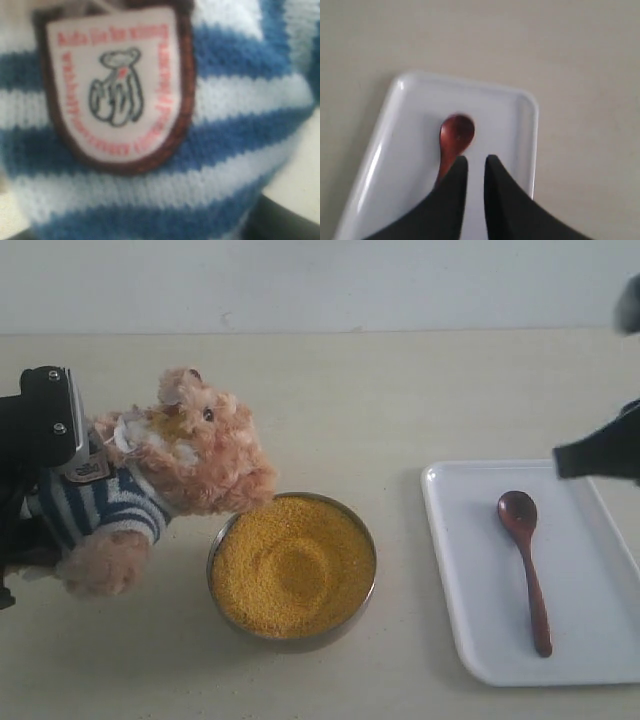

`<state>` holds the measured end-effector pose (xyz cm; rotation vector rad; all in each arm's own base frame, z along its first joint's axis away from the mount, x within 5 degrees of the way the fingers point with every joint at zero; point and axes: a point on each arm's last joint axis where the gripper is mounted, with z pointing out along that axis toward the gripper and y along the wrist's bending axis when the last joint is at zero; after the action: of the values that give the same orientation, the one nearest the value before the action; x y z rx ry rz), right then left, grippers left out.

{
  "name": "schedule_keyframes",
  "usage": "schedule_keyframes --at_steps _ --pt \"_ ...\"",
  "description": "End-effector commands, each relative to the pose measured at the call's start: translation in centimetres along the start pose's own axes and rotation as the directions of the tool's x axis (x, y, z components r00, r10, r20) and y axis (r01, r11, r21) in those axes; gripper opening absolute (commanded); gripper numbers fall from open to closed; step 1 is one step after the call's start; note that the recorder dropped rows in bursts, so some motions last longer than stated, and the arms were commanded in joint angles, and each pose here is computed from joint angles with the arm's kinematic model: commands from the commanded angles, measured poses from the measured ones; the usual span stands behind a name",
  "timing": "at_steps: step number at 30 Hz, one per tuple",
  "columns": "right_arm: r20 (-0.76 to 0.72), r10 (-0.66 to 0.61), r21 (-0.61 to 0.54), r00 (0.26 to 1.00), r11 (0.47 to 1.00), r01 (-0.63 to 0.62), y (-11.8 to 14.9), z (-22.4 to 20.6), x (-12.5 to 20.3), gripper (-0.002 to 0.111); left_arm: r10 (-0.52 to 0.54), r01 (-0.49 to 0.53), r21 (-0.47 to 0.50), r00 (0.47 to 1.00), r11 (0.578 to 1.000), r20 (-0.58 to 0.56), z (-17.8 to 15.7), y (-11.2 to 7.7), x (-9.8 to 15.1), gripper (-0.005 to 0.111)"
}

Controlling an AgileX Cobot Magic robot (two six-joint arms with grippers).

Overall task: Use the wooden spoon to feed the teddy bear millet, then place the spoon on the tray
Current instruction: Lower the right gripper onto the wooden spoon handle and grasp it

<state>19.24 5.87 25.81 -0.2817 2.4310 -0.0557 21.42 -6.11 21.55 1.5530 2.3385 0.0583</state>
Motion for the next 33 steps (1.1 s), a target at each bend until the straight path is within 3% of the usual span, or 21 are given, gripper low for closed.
schedule_keyframes --at_steps 1,4,14,24,27,31,33 --pt "-0.304 -0.095 -0.001 0.948 0.995 0.099 2.5 3.7 0.1 0.046 -0.008 0.009 -0.023 1.000 1.000 0.024 -0.2 0.0 -0.3 0.004" --pt "-0.367 -0.065 -0.037 0.928 0.998 0.055 3.6 5.9 0.9 0.061 -0.008 0.008 -0.020 1.000 1.000 0.022 -0.2 0.0 -0.3 0.004" --pt "-0.382 0.030 -0.083 0.924 0.994 -0.066 5.0 10.3 4.9 0.060 -0.011 0.012 -0.019 1.000 1.000 0.025 -0.2 0.0 -0.3 0.004" --pt "-0.415 0.050 -0.078 0.909 0.993 -0.090 5.4 12.6 6.1 0.060 -0.031 0.031 -0.009 0.999 0.999 0.039 -0.2 -0.1 -0.4 0.004" --pt "-0.412 0.048 -0.079 0.910 0.993 -0.089 5.4 12.6 6.1 0.045 -0.031 0.031 -0.009 0.999 0.999 0.039 -0.2 -0.1 -0.4 0.004" --pt "-0.423 0.036 -0.074 0.905 0.994 -0.074 5.3 12.6 6.2 0.006 -0.031 0.031 -0.009 0.999 0.999 0.039 -0.2 -0.1 -0.4 0.004" --pt "-0.427 0.023 -0.071 0.904 0.996 -0.059 5.2 12.5 6.2 0.000 -0.031 0.031 -0.009 0.999 0.999 0.039 -0.2 -0.1 -0.4 0.004"
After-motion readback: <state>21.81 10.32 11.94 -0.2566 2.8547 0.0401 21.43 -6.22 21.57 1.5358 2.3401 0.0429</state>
